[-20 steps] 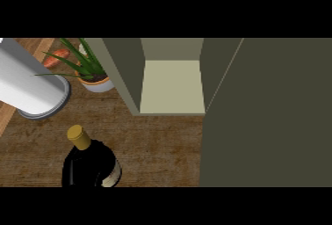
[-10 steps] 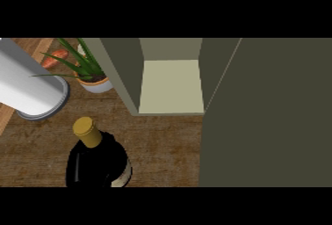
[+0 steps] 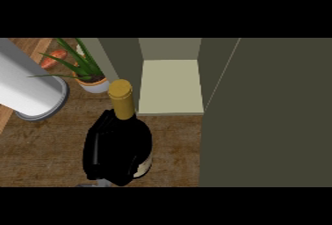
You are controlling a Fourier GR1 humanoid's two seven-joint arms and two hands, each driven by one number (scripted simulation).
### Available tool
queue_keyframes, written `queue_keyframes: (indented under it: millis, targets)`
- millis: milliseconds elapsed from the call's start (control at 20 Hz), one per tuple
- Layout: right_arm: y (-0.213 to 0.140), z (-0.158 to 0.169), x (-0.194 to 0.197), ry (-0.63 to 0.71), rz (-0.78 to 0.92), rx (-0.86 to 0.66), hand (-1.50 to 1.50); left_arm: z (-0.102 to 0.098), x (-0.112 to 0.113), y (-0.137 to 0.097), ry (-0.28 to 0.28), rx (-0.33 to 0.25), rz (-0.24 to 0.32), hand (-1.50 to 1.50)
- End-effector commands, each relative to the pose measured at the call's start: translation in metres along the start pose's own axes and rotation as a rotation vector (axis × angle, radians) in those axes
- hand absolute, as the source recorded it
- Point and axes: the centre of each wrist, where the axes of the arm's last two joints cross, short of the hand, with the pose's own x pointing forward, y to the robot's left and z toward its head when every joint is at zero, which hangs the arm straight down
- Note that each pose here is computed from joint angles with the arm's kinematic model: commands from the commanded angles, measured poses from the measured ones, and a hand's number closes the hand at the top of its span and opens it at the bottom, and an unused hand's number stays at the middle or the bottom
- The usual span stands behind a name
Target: Pick up the wine, place it into the cabinet and close the cabinet
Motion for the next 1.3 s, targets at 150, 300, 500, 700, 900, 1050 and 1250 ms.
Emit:
queue_keyframes:
  millis: [150,300,500,700,900,1050,1250]
  targets:
    - [0.005,0.030,0.041,-0.071,-0.067,0.006,-1.50,-0.032,0.011,-0.037,0.076,0.029,0.011,1.50]
    - [-0.004,0.030,0.043,-0.067,-0.051,0.043,-1.50,-0.041,-0.002,-0.043,0.076,0.050,-0.016,1.50]
    - [0.000,0.029,0.038,-0.077,-0.058,0.020,-1.50,-0.056,-0.002,-0.062,0.092,0.079,-0.060,1.50]
    - [0.002,0.022,0.038,-0.072,-0.061,0.019,-1.50,-0.069,-0.014,-0.068,0.109,0.087,-0.118,1.50]
    - [-0.006,0.025,0.041,-0.069,-0.046,0.022,-1.50,-0.070,-0.034,-0.061,0.132,0.111,-0.139,1.50]
    - [-0.001,0.022,0.040,-0.066,-0.060,0.025,-1.50,-0.059,-0.049,-0.061,0.144,0.102,-0.158,1.50]
    - [0.009,0.026,0.038,-0.058,-0.083,0.033,-1.50,-0.065,-0.062,-0.057,0.167,0.125,-0.147,1.50]
